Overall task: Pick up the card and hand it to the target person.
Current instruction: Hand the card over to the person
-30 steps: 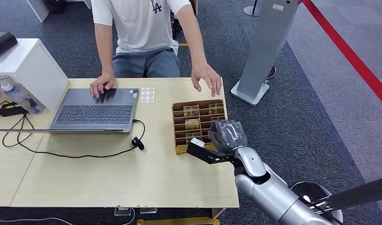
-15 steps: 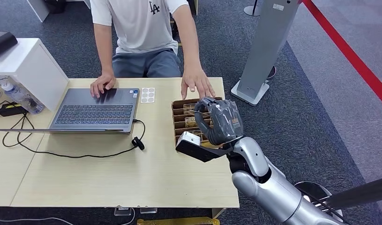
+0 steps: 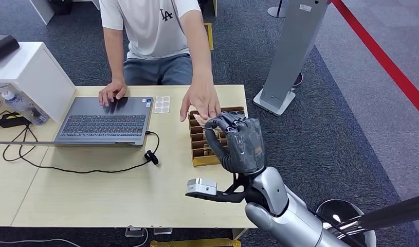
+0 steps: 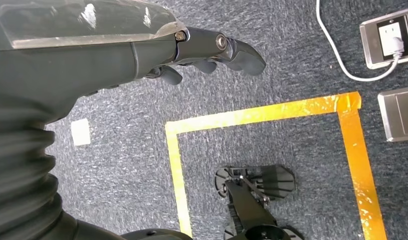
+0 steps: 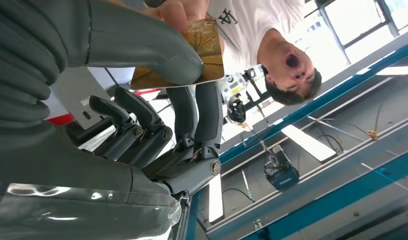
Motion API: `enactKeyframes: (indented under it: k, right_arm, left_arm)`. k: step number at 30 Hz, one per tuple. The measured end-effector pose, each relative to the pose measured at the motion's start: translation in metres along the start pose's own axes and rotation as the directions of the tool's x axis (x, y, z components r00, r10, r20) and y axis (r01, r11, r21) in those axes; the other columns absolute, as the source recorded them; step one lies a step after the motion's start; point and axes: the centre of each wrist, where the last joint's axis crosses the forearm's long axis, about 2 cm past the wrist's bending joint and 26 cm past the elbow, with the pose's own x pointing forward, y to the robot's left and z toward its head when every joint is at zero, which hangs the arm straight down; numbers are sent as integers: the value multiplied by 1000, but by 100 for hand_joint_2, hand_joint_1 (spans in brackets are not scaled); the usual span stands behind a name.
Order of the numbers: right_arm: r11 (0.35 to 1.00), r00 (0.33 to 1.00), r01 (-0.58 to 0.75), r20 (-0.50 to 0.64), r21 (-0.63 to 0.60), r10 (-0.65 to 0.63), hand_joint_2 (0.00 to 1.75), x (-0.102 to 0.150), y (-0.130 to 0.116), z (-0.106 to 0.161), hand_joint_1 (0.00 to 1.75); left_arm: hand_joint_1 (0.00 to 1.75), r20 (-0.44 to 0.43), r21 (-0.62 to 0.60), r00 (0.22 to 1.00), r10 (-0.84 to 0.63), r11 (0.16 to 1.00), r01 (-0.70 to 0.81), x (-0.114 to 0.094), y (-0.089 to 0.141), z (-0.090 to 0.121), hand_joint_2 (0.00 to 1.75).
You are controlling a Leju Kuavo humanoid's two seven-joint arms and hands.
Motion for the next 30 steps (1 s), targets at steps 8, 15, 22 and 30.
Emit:
enactKeyframes:
  k: [8,15,22,30]
  right_arm:
    - [999,999,44,22,30,-44,175,7,14,5,0]
    - [919,901,392,-218,38,-375,175,2,28,12,0]
    - [718,627,694,-445,-55,-640,175,-5,40,40,0]
    - [592,385,783,-598,-193,-703,175,-20,34,78,0]
  left_arm:
    - [0,-79,76,996,-34,996,40,1,1,0,175]
    - [0,-115,111,993,-14,993,27,1,1,0,0]
    - [0,-134,129,991,8,992,9,0,2,0,0]
    - [0,-104,119,995,15,993,-2,-2,2,1,0]
